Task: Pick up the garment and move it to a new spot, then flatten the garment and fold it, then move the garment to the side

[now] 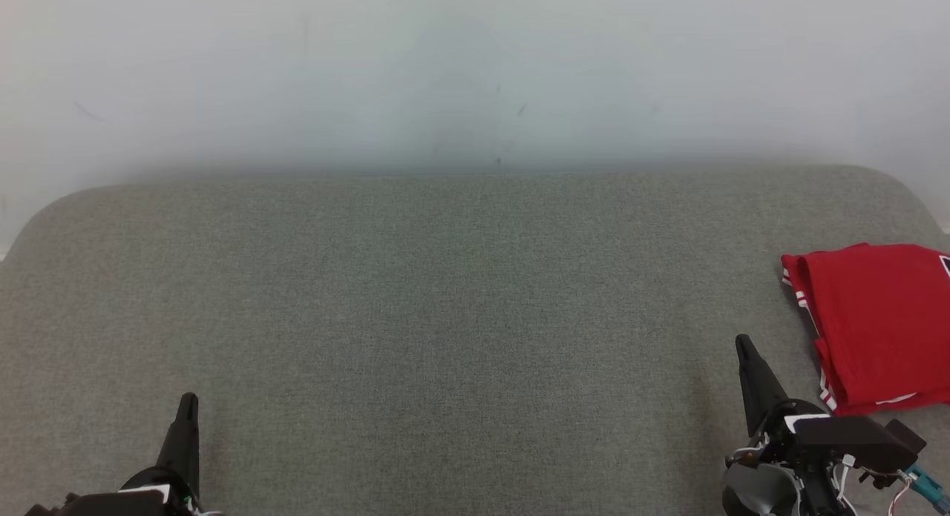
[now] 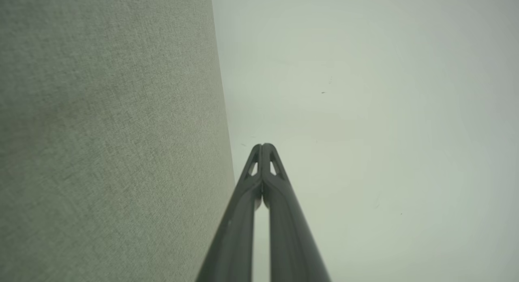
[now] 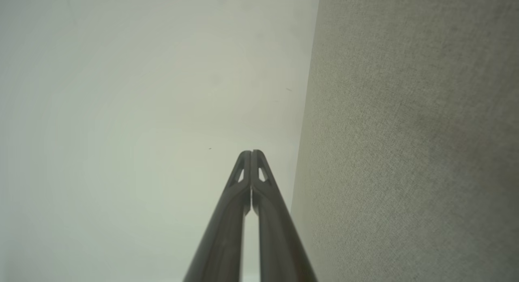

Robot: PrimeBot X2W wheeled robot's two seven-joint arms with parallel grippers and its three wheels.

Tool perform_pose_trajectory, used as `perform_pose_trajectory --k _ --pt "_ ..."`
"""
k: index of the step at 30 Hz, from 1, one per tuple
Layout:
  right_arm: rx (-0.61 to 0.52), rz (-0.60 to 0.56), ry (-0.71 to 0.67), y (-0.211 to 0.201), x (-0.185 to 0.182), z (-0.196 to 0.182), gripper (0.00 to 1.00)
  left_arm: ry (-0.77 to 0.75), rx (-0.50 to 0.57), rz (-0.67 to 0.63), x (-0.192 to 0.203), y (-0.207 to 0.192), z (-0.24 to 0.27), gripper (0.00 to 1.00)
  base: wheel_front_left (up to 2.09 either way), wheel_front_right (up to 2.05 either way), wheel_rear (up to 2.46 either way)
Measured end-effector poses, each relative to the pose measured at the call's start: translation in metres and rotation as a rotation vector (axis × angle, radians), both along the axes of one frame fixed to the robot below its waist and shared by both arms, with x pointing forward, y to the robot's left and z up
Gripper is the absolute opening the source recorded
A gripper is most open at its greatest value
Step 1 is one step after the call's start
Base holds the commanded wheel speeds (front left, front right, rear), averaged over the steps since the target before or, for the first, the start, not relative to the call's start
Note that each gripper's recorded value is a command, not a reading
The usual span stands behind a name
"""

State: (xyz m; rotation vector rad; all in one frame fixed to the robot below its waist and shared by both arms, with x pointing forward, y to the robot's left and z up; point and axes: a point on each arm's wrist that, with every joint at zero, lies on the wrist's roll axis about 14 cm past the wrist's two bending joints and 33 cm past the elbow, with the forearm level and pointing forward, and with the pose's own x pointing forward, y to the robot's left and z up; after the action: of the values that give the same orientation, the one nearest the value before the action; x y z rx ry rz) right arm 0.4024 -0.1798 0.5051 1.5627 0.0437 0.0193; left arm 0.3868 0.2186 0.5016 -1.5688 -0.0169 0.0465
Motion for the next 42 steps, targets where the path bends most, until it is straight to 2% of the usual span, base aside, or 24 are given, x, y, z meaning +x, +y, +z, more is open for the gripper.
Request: perform_pose_trajectory --k 42 --pt "0.012 0.001 -0.007 0.0003 0.0016 0.0024 0.0 -0.003 -0.008 0.002 0.0006 0.0006 0.0008 0.0 0.0 0.0 0.0"
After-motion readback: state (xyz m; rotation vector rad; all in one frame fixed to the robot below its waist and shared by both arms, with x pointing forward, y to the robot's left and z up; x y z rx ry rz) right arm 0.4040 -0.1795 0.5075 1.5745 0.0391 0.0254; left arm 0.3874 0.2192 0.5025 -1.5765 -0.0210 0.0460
